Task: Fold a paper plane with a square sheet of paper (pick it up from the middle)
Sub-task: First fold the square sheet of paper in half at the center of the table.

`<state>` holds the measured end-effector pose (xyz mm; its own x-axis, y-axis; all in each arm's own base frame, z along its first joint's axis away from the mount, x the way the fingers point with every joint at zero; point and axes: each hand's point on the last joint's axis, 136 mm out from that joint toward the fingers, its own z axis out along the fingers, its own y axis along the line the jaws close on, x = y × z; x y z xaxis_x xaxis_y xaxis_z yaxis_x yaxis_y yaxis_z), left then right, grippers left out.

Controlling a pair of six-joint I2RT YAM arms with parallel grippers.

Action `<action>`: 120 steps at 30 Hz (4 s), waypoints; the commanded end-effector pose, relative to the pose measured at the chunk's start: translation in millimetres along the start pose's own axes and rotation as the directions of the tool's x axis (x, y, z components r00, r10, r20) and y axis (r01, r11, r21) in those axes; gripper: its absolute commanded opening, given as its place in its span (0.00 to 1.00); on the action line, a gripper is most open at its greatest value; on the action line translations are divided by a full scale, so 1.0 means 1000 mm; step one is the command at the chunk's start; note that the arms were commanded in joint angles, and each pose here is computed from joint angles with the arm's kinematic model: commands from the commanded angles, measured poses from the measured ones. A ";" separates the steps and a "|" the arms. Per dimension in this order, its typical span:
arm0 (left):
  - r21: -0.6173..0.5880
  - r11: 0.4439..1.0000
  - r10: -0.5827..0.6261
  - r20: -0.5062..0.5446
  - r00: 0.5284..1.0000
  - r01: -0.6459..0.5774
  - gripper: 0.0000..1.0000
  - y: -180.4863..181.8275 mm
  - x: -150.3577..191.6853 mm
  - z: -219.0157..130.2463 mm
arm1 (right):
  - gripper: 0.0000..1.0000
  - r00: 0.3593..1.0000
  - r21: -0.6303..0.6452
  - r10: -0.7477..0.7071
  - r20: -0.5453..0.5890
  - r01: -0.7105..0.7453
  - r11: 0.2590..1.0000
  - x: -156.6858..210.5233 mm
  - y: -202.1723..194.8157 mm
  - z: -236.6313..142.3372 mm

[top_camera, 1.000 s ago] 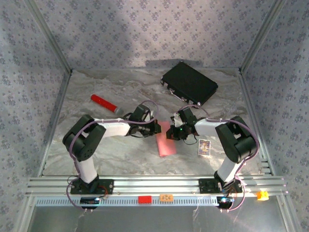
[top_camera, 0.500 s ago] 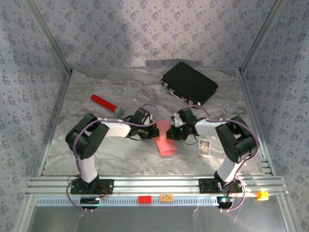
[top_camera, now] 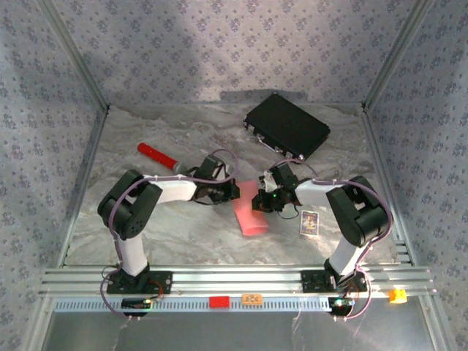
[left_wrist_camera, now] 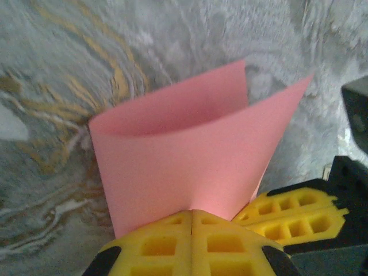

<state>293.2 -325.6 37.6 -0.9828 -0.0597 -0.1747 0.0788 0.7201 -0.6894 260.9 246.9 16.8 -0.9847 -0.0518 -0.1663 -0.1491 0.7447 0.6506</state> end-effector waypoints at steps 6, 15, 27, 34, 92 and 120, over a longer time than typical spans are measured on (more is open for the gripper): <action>-0.029 0.999 -0.040 -0.030 0.999 0.039 0.00 0.026 0.001 0.012 | 0.00 0.992 0.169 0.106 -0.074 -0.092 0.981 0.033 -0.047 0.006; -0.068 0.997 -0.044 -0.013 0.999 0.043 0.00 0.033 -0.006 0.006 | 0.00 0.992 0.175 0.107 -0.073 -0.093 0.980 0.035 -0.048 0.006; 0.083 0.997 0.008 -0.059 0.998 -0.003 0.00 -0.003 -0.009 0.006 | 0.00 0.991 0.180 0.112 -0.068 -0.098 0.979 0.036 -0.050 0.007; -0.011 0.999 -0.035 -0.034 0.999 0.034 0.00 0.027 -0.016 0.014 | 0.00 0.991 0.182 0.116 -0.070 -0.102 0.978 0.038 -0.052 0.007; 0.108 0.994 -0.012 -0.094 0.995 0.022 0.00 -0.038 0.021 -0.010 | 0.00 0.989 0.191 0.141 -0.042 -0.130 0.973 0.038 -0.050 0.008; 0.087 0.996 0.023 -0.092 0.996 -0.015 0.00 -0.036 0.053 -0.022 | 0.00 0.989 0.199 0.146 -0.026 -0.138 0.970 0.039 -0.054 0.004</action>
<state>242.3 -329.3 52.0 -0.9915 0.0179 -0.1286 0.1037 0.7052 -0.7014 262.5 247.2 16.5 -0.9826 0.0036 -0.1857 -0.1223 0.7402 0.6611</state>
